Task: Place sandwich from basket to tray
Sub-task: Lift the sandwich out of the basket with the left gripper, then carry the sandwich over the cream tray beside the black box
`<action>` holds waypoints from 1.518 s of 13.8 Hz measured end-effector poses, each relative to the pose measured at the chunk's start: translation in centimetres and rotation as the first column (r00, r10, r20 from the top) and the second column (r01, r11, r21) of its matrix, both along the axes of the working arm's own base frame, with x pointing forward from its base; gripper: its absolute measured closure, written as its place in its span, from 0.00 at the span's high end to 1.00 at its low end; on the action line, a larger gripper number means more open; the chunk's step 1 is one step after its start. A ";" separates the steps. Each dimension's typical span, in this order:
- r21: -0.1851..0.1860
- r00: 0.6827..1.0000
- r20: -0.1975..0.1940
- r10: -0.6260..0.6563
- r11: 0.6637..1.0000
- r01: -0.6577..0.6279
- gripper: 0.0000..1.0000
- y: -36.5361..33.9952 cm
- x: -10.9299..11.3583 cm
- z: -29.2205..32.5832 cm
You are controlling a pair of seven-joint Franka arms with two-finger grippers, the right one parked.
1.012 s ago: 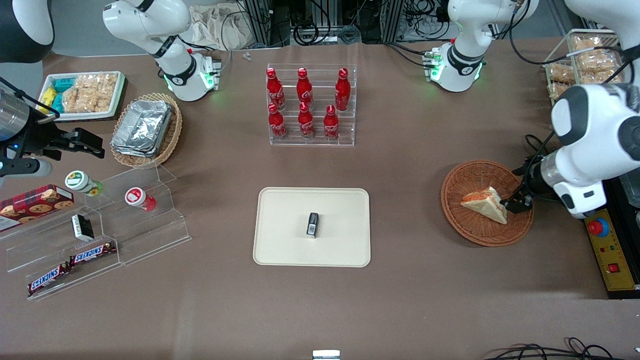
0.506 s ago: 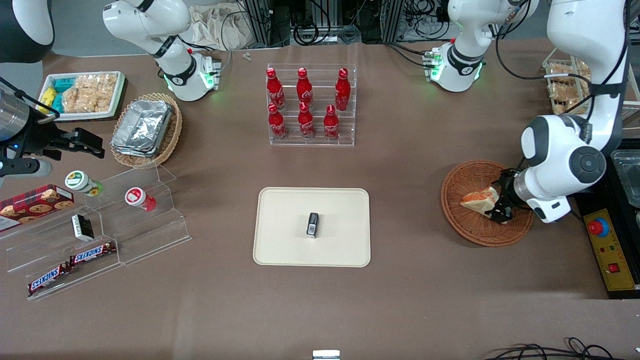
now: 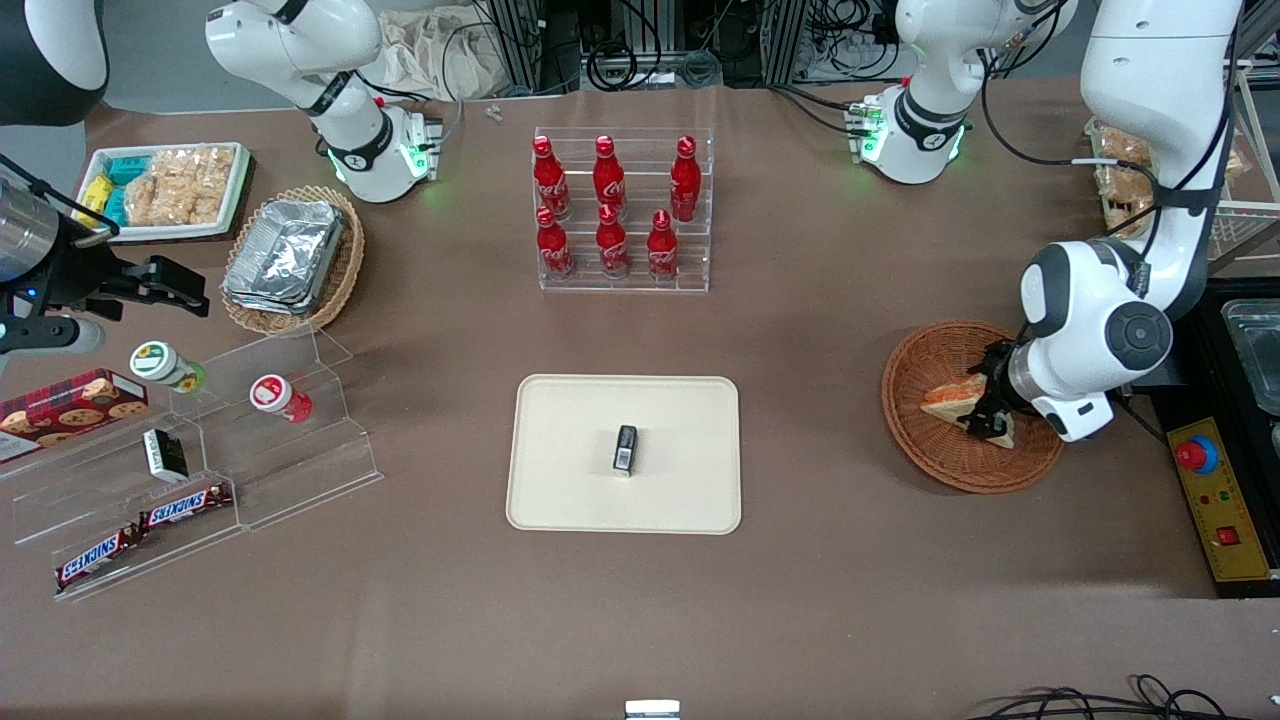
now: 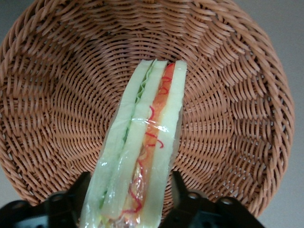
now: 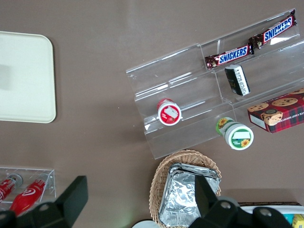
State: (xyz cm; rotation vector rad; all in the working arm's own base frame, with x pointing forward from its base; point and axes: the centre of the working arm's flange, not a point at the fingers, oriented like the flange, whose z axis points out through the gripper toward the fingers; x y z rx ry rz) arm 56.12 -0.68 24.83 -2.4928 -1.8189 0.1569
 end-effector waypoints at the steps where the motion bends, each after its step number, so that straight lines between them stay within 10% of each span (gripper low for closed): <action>1: 0.000 1.000 0.000 -0.001 1.000 0.001 0.60 0.0 0.0 -0.1; 7: -0.012 0.961 0.034 -0.275 0.961 0.275 0.33 -2.3 1.4 8.4; 10: -0.049 0.821 0.022 -0.570 0.820 0.570 0.20 -8.5 1.3 17.6; 16: -0.074 0.468 0.127 -0.874 0.462 0.884 0.20 -17.7 1.5 24.9; 21: -0.107 0.326 0.112 -0.939 0.314 0.943 0.20 -29.8 -1.1 19.5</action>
